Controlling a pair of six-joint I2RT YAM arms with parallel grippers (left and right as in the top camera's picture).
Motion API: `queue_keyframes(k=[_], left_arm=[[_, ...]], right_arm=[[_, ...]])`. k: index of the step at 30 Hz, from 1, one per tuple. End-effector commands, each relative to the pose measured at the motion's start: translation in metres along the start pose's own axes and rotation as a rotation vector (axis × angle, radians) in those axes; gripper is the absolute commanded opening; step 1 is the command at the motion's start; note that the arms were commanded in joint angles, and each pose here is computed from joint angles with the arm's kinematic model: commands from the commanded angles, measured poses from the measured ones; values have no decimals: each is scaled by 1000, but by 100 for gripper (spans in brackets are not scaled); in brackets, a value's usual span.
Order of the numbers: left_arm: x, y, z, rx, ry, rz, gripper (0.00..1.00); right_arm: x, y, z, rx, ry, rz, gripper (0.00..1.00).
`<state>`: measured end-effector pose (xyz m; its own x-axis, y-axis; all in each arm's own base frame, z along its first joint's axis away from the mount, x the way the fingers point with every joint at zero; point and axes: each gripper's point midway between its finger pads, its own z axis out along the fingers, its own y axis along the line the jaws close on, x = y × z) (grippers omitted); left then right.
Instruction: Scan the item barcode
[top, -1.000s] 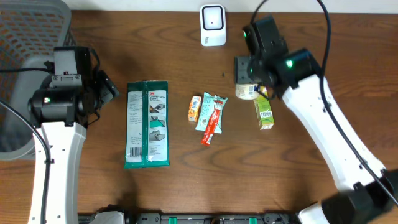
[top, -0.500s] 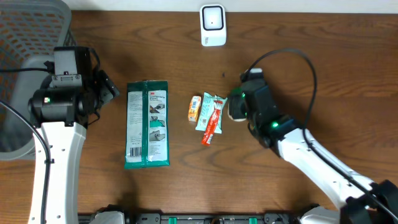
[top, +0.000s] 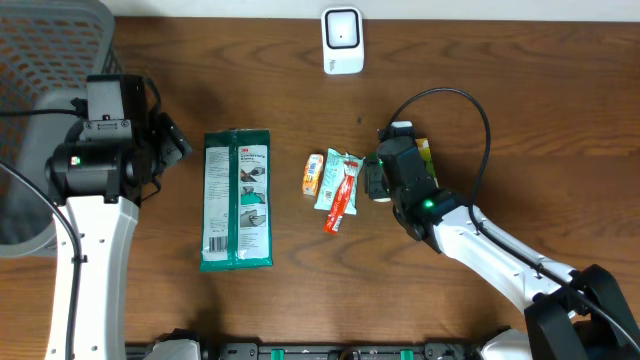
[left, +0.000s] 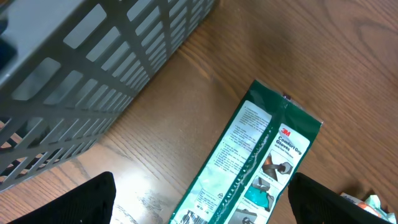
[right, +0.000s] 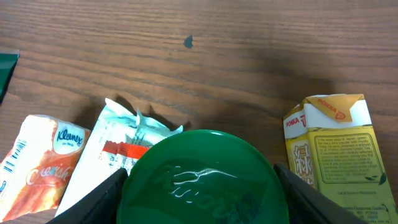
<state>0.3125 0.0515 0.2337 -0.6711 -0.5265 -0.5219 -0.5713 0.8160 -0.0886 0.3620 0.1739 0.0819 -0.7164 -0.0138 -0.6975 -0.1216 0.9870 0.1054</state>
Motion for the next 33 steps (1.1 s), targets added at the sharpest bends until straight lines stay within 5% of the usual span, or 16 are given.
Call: queue_keyframes(k=[1, 5, 13, 28, 33], left_arm=[[-3, 3, -3, -9, -15, 7, 89], [-3, 3, -3, -9, -15, 7, 89], [-3, 3, -3, -9, -15, 7, 89], [-3, 3, -3, -9, -15, 7, 89], [-3, 3, -3, -9, -15, 7, 89]], right_arm=[[-4, -2, 0, 18, -18, -8, 46], [-3, -1, 0, 13, -13, -8, 68], [5, 3, 0, -15, 22, -14, 87], [-83, -4, -86, -12, 152, 91, 89], [-75, -6, -95, 2, 209, 103, 99]])
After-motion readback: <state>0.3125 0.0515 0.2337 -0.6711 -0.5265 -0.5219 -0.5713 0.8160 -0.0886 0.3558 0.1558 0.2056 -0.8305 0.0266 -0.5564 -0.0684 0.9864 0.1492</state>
